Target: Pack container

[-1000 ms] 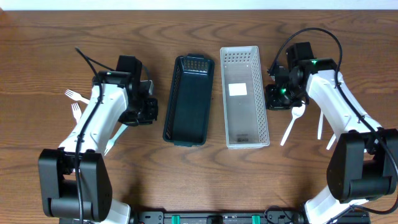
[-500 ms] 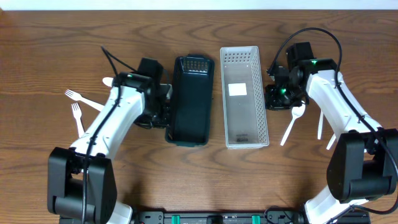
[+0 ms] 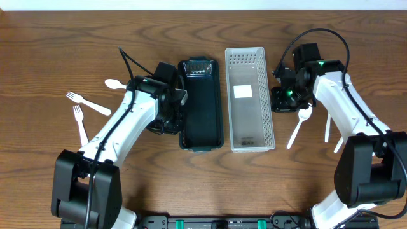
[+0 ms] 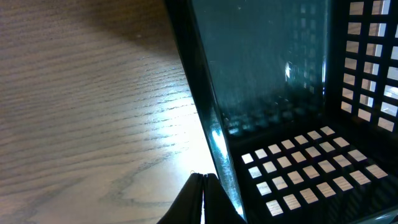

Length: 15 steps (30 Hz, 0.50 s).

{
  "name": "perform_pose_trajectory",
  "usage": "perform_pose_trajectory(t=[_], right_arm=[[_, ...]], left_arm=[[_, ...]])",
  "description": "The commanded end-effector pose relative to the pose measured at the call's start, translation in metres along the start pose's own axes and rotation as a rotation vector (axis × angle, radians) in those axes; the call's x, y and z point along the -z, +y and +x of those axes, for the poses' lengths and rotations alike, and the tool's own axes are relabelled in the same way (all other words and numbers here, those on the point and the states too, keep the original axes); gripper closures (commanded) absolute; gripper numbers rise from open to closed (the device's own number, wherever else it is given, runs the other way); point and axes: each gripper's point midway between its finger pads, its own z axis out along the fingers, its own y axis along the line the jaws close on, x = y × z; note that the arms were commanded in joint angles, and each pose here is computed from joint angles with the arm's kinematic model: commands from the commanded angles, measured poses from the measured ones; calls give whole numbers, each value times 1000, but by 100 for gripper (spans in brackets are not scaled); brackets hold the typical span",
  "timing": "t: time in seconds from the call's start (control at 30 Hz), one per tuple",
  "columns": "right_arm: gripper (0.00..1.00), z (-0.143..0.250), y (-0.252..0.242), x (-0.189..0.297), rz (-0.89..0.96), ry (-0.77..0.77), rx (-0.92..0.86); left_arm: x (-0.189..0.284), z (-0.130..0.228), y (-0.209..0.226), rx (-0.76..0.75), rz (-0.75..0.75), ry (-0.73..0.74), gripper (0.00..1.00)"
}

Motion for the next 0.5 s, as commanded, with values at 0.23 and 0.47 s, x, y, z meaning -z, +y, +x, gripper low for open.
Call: perform_pose_trajectory(t=[0.23,0.47], right_arm=[[80,-14,-37,7,215,-59,-95],[37,-47,-89,92,456,-252,-253]], left_arm=[[0,-1,27,4,-141,-5,27],[30,-5,71,117,-223,-61,2]])
